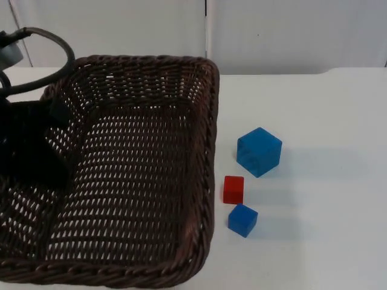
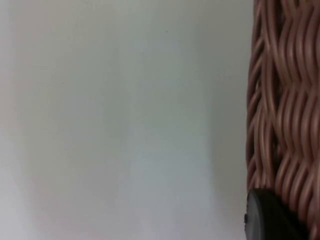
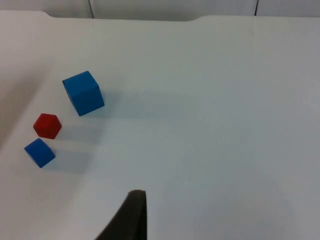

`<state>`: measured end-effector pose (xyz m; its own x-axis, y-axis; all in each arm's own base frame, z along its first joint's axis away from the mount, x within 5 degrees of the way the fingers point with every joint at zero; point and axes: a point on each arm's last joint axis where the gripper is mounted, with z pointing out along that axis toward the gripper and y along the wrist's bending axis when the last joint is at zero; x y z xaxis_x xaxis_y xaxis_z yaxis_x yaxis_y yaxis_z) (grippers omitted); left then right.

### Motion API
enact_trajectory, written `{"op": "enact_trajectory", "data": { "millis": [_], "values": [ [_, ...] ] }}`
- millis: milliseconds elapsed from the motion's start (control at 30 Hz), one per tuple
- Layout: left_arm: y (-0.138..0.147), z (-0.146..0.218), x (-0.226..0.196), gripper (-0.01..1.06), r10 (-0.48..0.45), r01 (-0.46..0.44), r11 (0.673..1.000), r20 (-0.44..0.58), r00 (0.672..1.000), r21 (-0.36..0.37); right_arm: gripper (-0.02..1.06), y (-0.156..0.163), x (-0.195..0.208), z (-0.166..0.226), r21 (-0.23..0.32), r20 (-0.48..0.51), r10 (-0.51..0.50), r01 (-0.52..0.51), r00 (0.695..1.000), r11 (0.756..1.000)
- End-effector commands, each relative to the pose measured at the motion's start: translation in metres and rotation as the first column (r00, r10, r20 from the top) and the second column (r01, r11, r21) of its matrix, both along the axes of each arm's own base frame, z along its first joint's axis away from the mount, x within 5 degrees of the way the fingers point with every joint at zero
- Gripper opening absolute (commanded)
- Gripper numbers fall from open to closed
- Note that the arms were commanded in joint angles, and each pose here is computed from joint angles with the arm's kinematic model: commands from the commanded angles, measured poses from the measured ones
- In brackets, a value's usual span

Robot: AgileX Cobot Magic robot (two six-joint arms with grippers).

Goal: Pick up the basket with the left hand and place the largest block into the basket with the right hand.

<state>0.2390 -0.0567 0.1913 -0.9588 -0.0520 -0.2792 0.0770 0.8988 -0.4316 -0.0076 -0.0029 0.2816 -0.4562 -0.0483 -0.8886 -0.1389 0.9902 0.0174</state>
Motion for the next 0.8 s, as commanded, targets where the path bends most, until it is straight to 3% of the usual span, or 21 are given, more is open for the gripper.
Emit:
{"op": "enact_trajectory", "data": {
  "millis": [0,767],
  "values": [
    [-0.0001,0.0022,-0.0014,0.0,-0.007,0.007,1.0,0.016,1.0,0.005,1.05,0.0003,0.0005,-0.0016,-0.005,0.001,0.002,-0.002,1.0,1.0],
    [-0.0028,0.0026,-0.0047,0.0,-0.008,0.007,1.0,-0.025,1.0,-0.03,1.05,0.0003,0.0005,-0.0016,-0.005,0.001,0.002,-0.002,1.0,1.0]
  ]
}}
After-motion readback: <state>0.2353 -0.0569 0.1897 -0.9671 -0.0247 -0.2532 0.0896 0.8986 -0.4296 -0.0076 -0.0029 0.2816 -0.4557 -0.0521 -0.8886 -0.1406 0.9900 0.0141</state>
